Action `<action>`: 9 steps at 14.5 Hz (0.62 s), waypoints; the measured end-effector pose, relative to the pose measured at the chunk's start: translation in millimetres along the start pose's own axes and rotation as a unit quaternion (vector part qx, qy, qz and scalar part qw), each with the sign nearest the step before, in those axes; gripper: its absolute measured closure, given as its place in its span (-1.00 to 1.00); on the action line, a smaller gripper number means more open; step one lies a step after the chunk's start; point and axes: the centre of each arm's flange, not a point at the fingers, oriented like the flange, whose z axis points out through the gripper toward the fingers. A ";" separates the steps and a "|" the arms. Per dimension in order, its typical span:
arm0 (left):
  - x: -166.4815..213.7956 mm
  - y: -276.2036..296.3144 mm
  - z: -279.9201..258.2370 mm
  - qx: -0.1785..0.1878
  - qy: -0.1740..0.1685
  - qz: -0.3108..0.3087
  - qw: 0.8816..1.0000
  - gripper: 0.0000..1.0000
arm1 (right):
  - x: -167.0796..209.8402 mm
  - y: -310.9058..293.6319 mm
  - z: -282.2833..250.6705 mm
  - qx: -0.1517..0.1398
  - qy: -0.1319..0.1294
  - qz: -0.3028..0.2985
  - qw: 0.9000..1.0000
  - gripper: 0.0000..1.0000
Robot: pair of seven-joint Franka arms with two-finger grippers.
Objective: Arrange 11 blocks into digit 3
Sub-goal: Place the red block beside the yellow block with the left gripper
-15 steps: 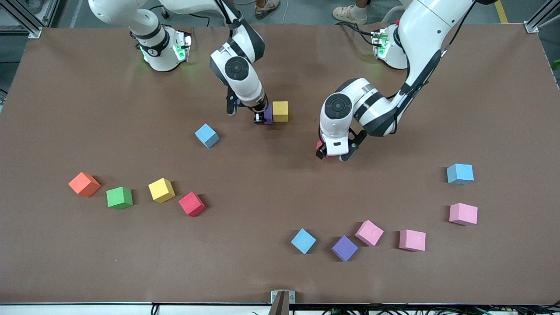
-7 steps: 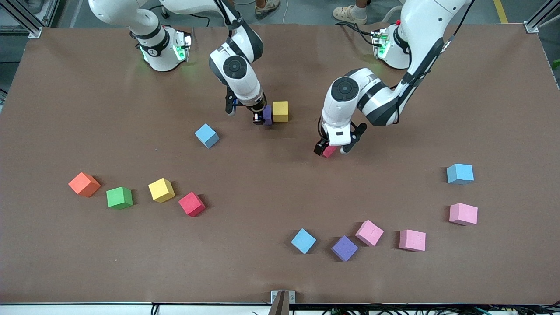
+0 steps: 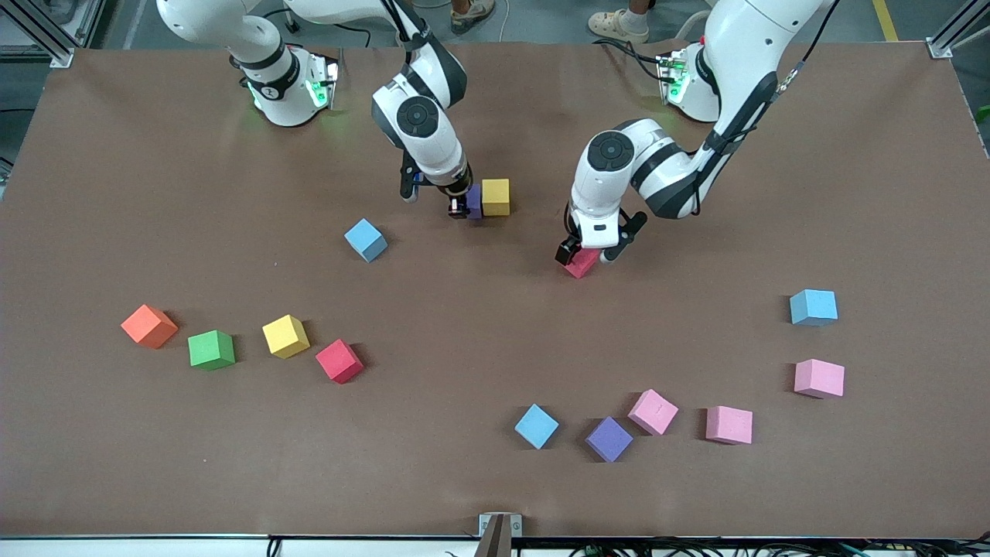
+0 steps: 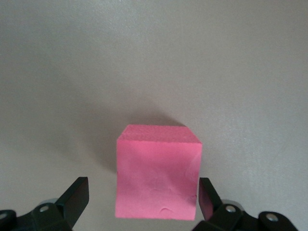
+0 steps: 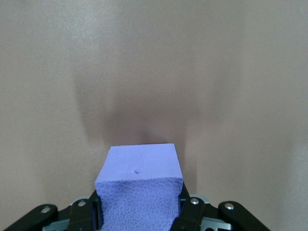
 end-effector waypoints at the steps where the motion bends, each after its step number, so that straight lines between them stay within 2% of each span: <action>1: 0.6 -0.2 1.6 -0.001 0.002 0.003 1.000 -0.99 | 0.2 0.1 0.2 0.000 0.000 0.000 1.000 -0.11; 2: 1.6 -1.1 4.5 -0.001 0.006 0.004 1.000 -0.86 | 0.2 0.5 0.2 0.000 0.000 0.000 1.000 -0.11; 3: 3.4 -2.0 7.8 0.001 0.008 0.002 1.000 -0.86 | -0.1 1.2 0.5 0.000 0.000 -0.001 1.000 -0.11; 6: 12.5 -2.4 14.4 0.002 0.008 -0.015 1.000 0.23 | -1.2 3.7 0.9 0.000 0.001 -0.003 1.000 -0.11; 7: 14.1 -1.4 14.1 0.002 0.009 -0.034 0.999 0.23 | -1.6 4.5 1.0 -0.001 0.001 -0.004 1.000 -0.11; 9: 14.8 2.0 11.1 0.004 0.014 -0.081 0.997 0.64 | -2.6 6.2 1.3 -0.001 0.001 -0.006 1.000 -0.11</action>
